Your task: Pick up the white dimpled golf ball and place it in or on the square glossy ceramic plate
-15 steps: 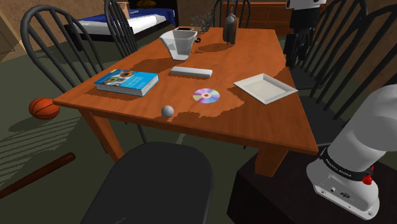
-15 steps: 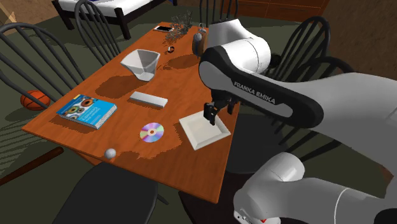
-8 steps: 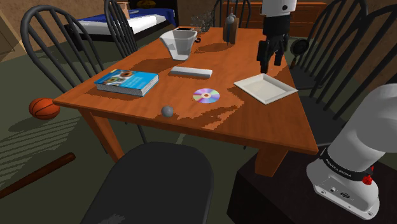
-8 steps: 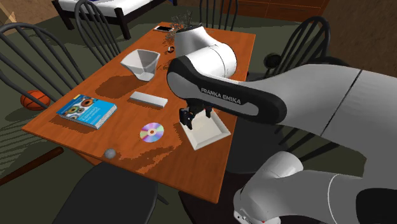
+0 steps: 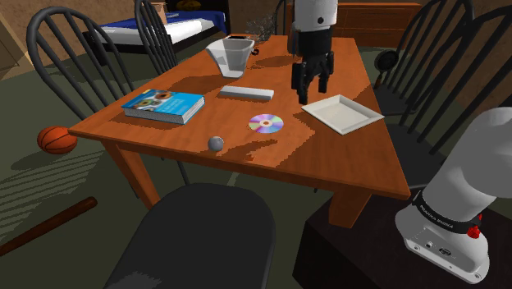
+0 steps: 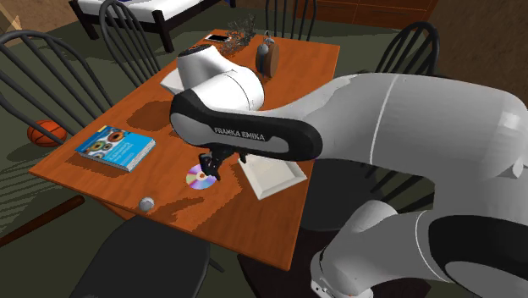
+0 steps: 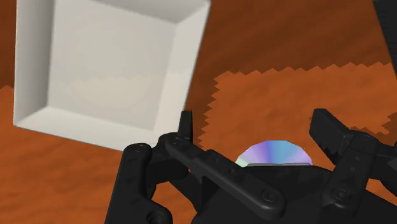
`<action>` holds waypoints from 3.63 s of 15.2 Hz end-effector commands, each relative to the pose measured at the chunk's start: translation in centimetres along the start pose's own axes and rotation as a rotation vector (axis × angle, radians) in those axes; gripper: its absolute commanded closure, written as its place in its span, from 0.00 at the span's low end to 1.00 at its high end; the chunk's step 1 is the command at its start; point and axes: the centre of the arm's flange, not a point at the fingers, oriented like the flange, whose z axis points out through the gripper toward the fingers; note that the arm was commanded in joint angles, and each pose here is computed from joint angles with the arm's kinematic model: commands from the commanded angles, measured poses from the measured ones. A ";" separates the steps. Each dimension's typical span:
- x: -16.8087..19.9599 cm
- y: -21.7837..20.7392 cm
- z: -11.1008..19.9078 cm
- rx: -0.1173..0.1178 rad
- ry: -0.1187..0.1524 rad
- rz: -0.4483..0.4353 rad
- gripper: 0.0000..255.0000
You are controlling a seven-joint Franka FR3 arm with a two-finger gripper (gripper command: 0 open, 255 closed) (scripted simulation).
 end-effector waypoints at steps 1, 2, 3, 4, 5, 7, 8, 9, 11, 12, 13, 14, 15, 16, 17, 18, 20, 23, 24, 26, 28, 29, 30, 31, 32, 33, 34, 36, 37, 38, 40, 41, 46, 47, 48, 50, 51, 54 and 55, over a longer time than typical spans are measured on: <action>1.4 -2.4 0.3 -0.004 0.002 -0.012 0.00; 2.1 -3.6 0.3 -0.006 0.003 -0.018 0.00; 2.8 -4.8 0.4 -0.009 0.004 -0.023 0.00; 3.5 -5.9 0.5 -0.011 0.005 -0.029 0.00; 4.1 -7.1 0.6 -0.014 0.007 -0.035 0.00; 5.4 -9.4 0.8 -0.019 0.009 -0.047 0.00; 6.1 -10.6 1.0 -0.021 0.010 -0.053 0.00; 6.7 -11.8 1.1 -0.024 0.011 -0.058 0.00; 7.9 -14.2 1.3 -0.028 0.013 -0.070 0.00; 8.5 -15.4 1.4 -0.031 0.014 -0.076 0.00; 9.1 -16.6 1.5 -0.033 0.015 -0.082 0.00; 9.7 -17.7 1.6 -0.036 0.016 -0.088 0.00; 10.3 -18.9 1.8 -0.038 0.017 -0.093 0.00; 10.9 -20.2 1.9 -0.041 0.018 -0.099 0.00; 11.5 -21.4 2.0 -0.043 0.019 -0.105 0.00; 12.1 -22.6 2.1 -0.046 0.020 -0.111 0.00; 13.2 -25.0 2.4 -0.050 0.022 -0.123 0.00; 13.3 -25.2 3.5 -0.051 0.022 -0.124 0.00; 13.3 -25.1 4.0 -0.051 0.022 -0.124 0.00; 13.3 -25.1 5.1 -0.051 0.022 -0.124 0.00; 13.4 -25.0 6.4 -0.051 0.022 -0.124 0.00; 13.4 -25.0 6.4 -0.051 0.022 -0.124 0.00; 13.4 -25.0 6.4 -0.051 0.022 -0.124 0.00; 13.4 -25.0 6.4 -0.051 0.022 -0.124 0.00; 13.4 -25.0 6.4 -0.051 0.022 -0.124 0.00; 13.4 -25.0 6.4 -0.051 0.022 -0.124 0.00; 13.4 -25.0 6.4 -0.051 0.022 -0.124 0.00; 13.4 -25.0 6.4 -0.051 0.022 -0.124 0.00; 13.4 -25.0 6.4 -0.051 0.022 -0.124 1.00; 13.4 -25.0 6.4 -0.051 0.022 -0.124 1.00; 13.4 -25.0 6.4 -0.051 0.022 -0.124 1.00; 13.4 -25.0 6.4 -0.051 0.022 -0.124 1.00; 13.4 -25.0 6.4 -0.051 0.022 -0.124 1.00; 13.3 -25.0 5.9 -0.051 0.022 -0.124 1.00; 13.2 -25.0 5.4 -0.051 0.022 -0.124 1.00; 13.1 -25.0 4.3 -0.051 0.022 -0.124 1.00; 13.0 -25.0 3.8 -0.051 0.022 -0.124 1.00; 12.7 -25.0 2.3 -0.051 0.022 -0.124 1.00; 12.7 -25.0 1.7 -0.051 0.022 -0.124 1.00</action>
